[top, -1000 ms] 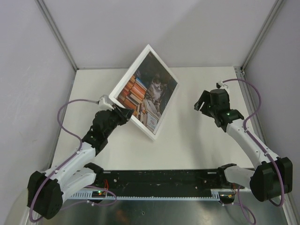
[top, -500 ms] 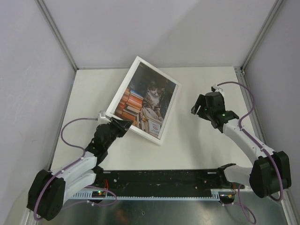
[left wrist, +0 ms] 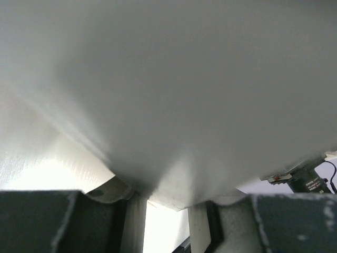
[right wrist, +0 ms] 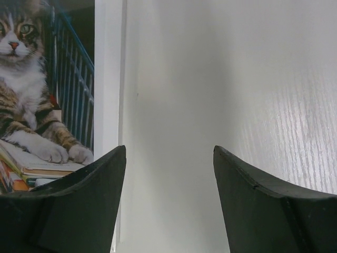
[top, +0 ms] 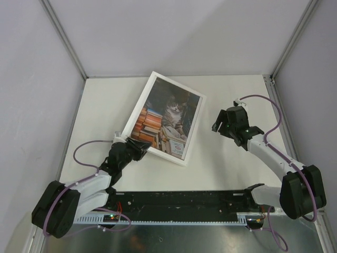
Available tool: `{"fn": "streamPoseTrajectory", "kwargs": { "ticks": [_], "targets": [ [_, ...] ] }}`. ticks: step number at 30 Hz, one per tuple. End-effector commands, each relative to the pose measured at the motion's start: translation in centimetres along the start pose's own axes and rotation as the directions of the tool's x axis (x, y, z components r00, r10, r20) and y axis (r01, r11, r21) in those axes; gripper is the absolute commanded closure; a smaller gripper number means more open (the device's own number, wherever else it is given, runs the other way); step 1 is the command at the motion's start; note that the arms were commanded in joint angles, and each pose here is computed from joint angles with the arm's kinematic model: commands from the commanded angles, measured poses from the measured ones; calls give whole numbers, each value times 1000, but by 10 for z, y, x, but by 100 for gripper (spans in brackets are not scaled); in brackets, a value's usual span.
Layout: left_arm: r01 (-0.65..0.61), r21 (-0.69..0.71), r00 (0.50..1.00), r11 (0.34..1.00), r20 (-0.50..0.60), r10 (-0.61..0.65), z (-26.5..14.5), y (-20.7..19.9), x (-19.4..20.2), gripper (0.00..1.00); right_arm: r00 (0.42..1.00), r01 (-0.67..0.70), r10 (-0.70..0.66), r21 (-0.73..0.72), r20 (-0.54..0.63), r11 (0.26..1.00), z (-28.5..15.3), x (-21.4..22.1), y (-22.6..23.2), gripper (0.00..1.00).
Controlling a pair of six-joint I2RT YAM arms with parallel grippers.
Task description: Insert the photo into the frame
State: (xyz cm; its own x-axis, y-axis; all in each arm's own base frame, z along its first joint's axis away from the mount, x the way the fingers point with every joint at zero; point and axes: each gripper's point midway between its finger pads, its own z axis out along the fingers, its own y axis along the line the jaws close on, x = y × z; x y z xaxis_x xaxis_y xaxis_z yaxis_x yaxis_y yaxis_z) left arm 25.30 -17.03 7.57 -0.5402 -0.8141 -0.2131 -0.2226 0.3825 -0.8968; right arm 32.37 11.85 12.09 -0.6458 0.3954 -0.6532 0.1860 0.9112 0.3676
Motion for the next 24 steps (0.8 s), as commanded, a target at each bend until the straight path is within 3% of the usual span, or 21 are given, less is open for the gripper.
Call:
{"fn": "streamPoseTrajectory", "kwargs": {
  "ticks": [1, 17, 24],
  "targets": [
    [-30, -97, 993, 995, -118, 19, -6, 34, 24, 77, 999, -13, 14, -16, 36, 1000, 3, -6, 5, 29],
    [-9, -162, 987, 987, -158, -17, -9, 48, 33, 25, 1000, -14, 14, -14, 22, 1000, 7, 1, 3, 29],
    [-107, -190, 972, 976, -228, 62, -17, 43, 37, 16, 1000, -9, 9, -11, 13, 1000, 9, 4, 2, 28]
  ]
}}
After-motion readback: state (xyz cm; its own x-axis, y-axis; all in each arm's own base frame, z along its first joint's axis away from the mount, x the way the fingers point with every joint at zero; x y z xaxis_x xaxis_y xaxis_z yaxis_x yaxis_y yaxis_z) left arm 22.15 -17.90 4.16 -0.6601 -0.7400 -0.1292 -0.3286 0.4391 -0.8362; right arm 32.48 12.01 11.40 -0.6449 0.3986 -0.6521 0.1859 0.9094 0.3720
